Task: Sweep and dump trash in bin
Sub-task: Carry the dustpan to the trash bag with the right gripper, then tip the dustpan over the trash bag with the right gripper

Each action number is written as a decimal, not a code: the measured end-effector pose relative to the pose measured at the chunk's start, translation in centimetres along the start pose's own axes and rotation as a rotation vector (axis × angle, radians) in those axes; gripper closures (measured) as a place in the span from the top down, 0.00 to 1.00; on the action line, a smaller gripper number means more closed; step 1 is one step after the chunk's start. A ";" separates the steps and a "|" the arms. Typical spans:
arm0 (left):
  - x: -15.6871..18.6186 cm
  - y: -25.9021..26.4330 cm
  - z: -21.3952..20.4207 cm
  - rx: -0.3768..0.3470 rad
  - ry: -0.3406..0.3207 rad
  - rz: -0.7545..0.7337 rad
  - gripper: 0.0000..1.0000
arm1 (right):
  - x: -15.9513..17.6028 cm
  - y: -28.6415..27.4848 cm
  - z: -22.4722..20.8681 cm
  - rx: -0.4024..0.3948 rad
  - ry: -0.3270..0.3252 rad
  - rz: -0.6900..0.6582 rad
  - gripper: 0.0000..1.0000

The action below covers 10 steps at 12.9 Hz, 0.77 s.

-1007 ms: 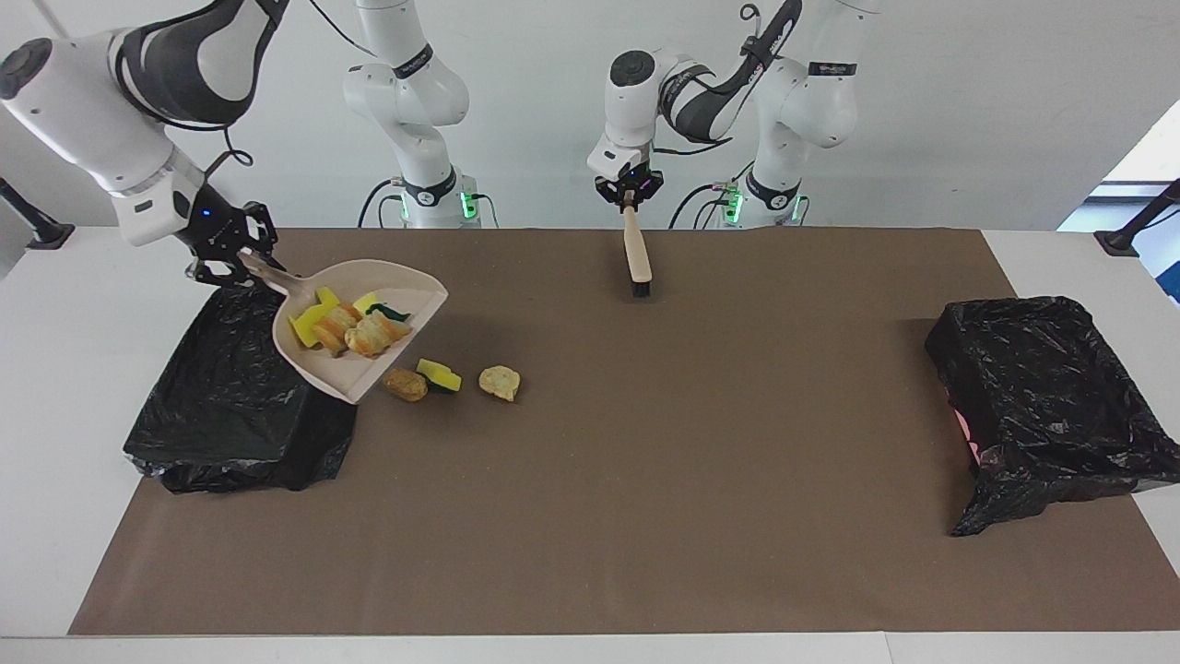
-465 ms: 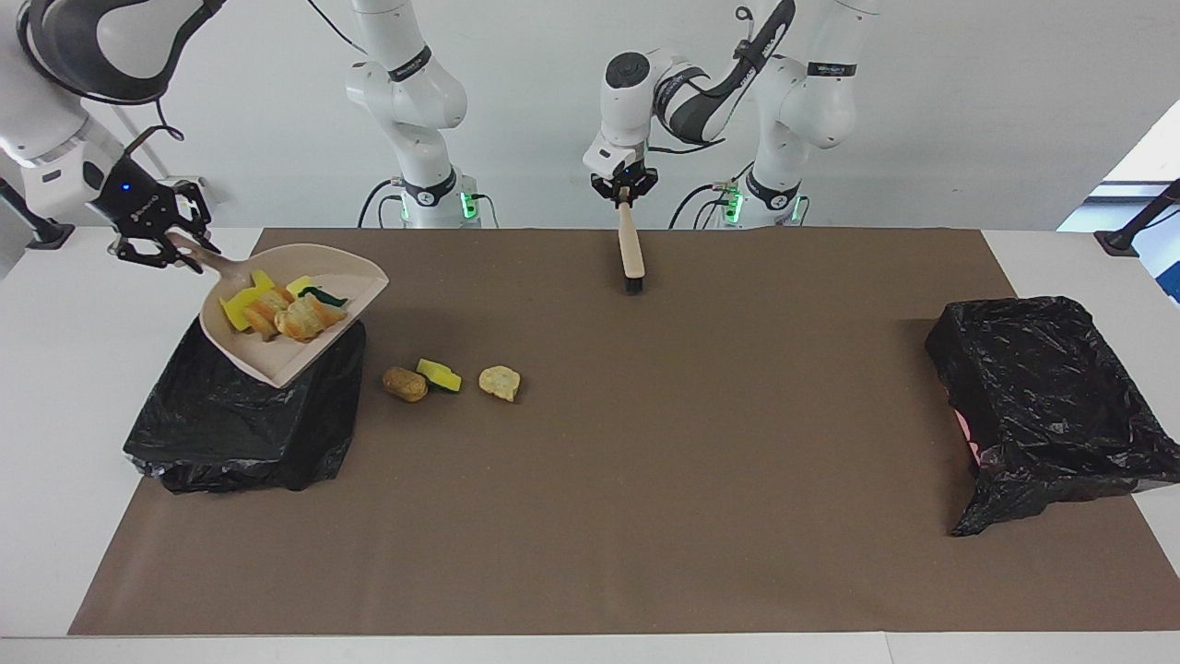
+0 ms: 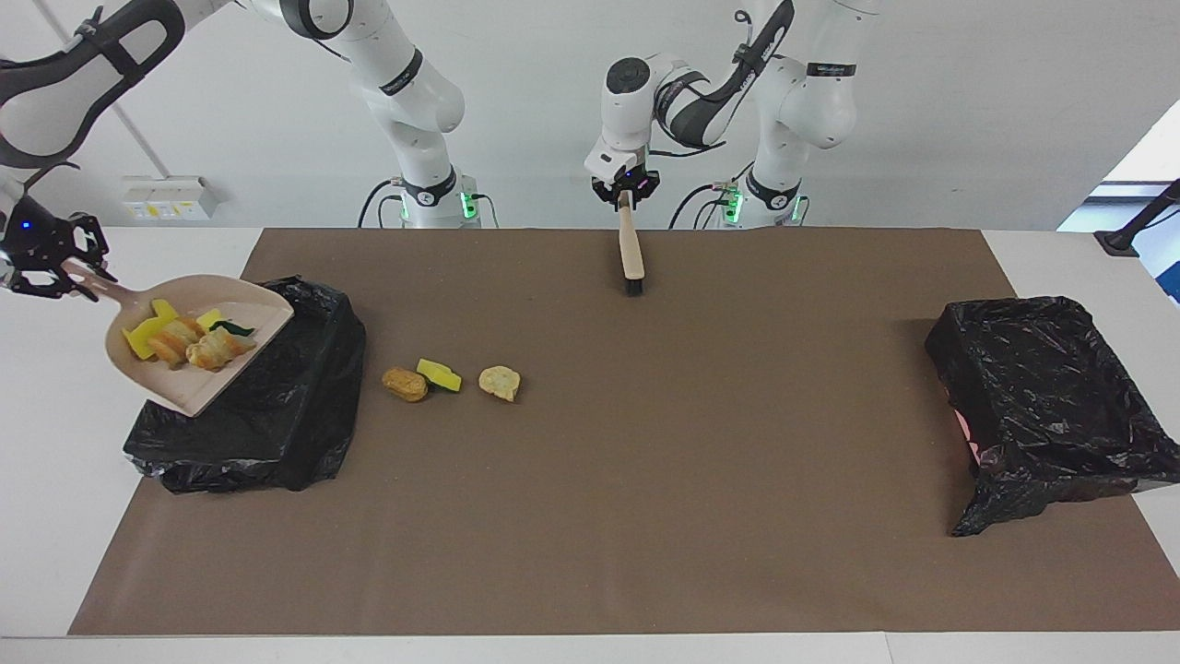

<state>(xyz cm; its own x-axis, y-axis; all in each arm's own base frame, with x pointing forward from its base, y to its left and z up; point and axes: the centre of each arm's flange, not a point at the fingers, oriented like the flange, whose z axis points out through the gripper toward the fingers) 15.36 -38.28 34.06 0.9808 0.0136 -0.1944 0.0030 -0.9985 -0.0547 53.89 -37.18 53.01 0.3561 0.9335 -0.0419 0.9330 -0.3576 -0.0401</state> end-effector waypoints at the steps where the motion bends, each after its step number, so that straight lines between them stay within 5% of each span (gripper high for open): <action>1: 0.4 -0.1 0.0 0.000 -0.003 -0.003 0.59 | -0.2 0.3 -0.3 -0.019 -0.028 -0.031 0.33; 5: 6.8 -1.2 -2.8 -0.060 0.014 -0.009 0.99 | -0.7 1.1 -0.9 -0.082 -0.110 -0.228 0.33; 10: 21.5 -5.6 -8.4 -0.013 0.180 0.080 1.00 | 0.2 1.7 -0.2 -0.071 -0.145 -0.456 0.33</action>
<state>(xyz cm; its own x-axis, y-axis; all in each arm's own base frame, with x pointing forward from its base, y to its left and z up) 38.06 -32.81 38.38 0.9971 -0.0743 -0.0193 -0.0749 -0.9966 -0.0333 55.59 -37.62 53.17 -0.0963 0.9799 -0.1749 0.9954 0.0944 -0.0192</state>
